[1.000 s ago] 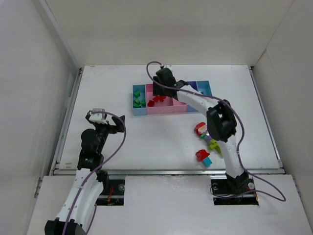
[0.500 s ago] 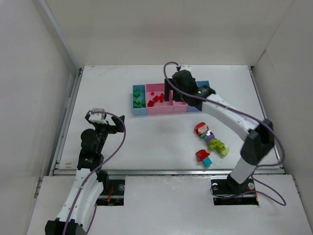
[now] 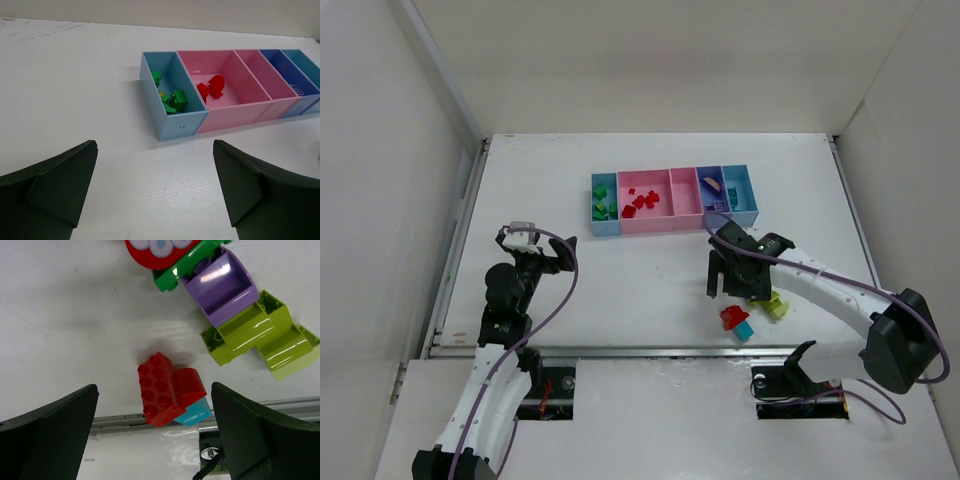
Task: Sort the legos into containers by color
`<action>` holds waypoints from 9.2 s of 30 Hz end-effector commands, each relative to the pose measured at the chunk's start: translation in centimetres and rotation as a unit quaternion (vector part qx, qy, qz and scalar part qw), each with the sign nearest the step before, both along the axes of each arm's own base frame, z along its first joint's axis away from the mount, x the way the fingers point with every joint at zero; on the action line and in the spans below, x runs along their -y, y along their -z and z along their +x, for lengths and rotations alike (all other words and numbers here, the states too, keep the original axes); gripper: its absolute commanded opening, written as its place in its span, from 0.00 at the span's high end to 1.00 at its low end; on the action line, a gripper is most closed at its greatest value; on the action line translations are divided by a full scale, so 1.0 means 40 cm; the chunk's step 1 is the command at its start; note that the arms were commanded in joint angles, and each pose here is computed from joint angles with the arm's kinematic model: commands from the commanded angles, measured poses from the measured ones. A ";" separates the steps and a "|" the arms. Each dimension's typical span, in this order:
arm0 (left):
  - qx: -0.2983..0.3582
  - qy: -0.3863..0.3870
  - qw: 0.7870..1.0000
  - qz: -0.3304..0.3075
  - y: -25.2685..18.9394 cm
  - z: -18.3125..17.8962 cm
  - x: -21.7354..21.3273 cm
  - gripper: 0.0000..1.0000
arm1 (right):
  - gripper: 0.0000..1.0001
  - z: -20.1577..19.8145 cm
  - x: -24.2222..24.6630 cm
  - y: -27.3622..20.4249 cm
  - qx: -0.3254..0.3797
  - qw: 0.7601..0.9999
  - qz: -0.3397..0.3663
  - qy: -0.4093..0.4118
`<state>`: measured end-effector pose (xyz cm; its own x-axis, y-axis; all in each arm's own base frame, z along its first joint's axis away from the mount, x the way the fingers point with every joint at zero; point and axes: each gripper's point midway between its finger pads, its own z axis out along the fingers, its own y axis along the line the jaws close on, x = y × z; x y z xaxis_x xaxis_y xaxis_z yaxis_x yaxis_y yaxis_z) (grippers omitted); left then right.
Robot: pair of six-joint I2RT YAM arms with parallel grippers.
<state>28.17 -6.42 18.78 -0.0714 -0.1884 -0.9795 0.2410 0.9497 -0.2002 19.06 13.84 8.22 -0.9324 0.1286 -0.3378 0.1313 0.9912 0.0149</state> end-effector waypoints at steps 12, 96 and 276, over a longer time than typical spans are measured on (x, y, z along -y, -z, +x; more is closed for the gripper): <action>0.029 0.004 1.000 -0.007 -0.046 0.000 0.003 0.00 | 0.17 -0.073 -0.007 0.072 -0.069 0.995 -0.035 -0.056; -0.034 0.323 0.944 0.051 -0.108 -0.032 0.261 1.00 | 1.00 0.297 -0.746 -0.541 0.357 0.863 0.346 -0.089; -0.031 0.254 0.948 0.191 -0.122 -0.118 0.138 0.16 | 1.00 0.354 -0.729 -0.265 0.328 0.869 0.095 -0.358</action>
